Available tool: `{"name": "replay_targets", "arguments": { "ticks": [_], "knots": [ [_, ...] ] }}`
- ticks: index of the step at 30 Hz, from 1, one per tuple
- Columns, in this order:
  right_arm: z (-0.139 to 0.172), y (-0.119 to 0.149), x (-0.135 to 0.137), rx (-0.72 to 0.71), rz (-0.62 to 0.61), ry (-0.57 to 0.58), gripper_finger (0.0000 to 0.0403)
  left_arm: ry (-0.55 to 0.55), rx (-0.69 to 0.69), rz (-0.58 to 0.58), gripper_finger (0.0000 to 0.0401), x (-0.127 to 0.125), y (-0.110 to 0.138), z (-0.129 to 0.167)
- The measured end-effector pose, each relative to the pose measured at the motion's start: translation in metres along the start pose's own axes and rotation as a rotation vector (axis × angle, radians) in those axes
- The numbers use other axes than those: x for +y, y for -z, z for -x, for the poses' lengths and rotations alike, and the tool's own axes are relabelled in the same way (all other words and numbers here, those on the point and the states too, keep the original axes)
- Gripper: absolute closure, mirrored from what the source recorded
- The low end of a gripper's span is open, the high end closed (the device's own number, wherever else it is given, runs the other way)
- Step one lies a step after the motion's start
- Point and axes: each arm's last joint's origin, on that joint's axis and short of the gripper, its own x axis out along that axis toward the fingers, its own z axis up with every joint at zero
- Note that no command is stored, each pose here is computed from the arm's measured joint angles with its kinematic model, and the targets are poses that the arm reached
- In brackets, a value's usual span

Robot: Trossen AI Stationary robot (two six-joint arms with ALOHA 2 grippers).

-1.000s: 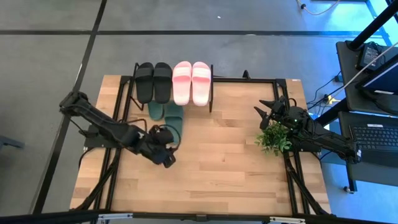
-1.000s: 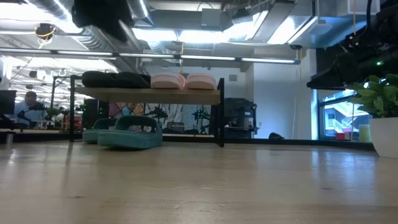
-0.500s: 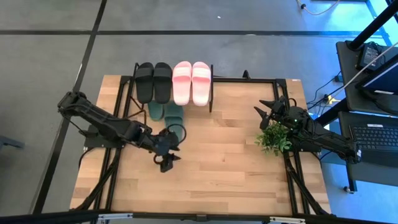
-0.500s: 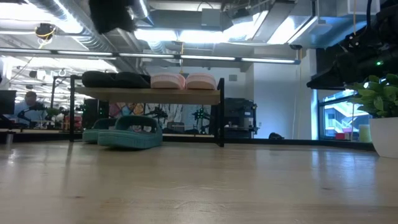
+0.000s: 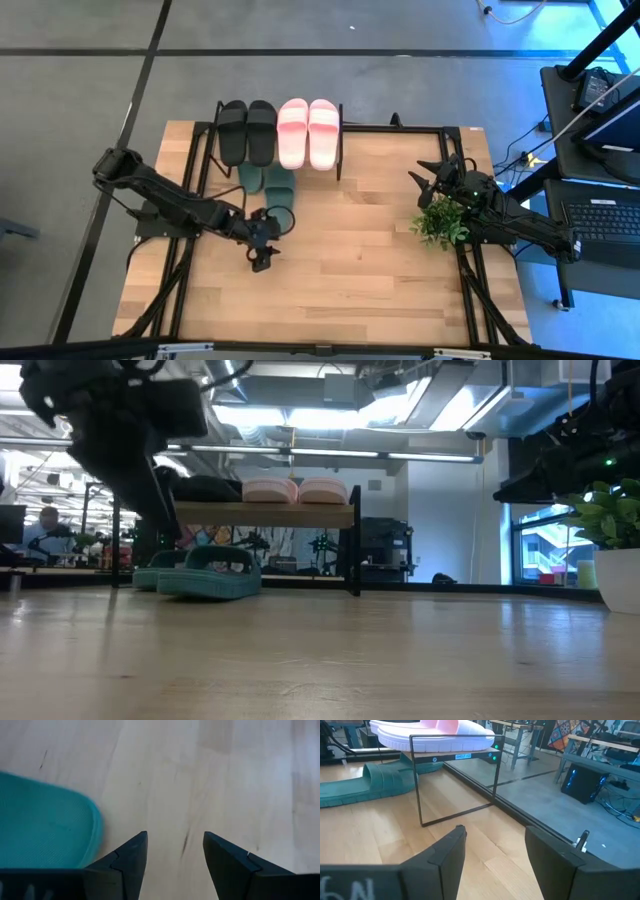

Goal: Pick and place slides into the shelf
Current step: Put the green slide under the shelf

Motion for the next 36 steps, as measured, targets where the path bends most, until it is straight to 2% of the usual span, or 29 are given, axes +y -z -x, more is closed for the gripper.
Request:
{"name": "replay_targets", "arguments": {
  "ticks": [5, 12, 17, 27, 36],
  "knots": [
    [0.000, 0.000, 0.000, 0.000, 0.000, 0.000, 0.0197, 0.006, 0.020, 0.002, 0.0216, 0.010, 0.006, -0.006],
    [0.000, 0.000, 0.000, 0.000, -0.001, 0.000, 0.0197, 0.061, -0.066, -0.012, 0.0216, 0.020, 0.001, -0.012],
    [0.000, 0.000, 0.000, 0.000, -0.001, 0.000, 0.0197, 0.083, -0.041, -0.053, 0.0216, 0.024, 0.002, -0.014],
    [0.000, 0.000, 0.000, 0.000, -0.001, 0.000, 0.0197, 0.036, 0.060, -0.098, 0.0215, 0.028, 0.013, -0.039],
    [0.000, 0.000, 0.000, 0.000, -0.001, 0.000, 0.0197, -0.030, 0.076, -0.022, 0.0216, 0.037, 0.014, -0.053]
  ]
}}
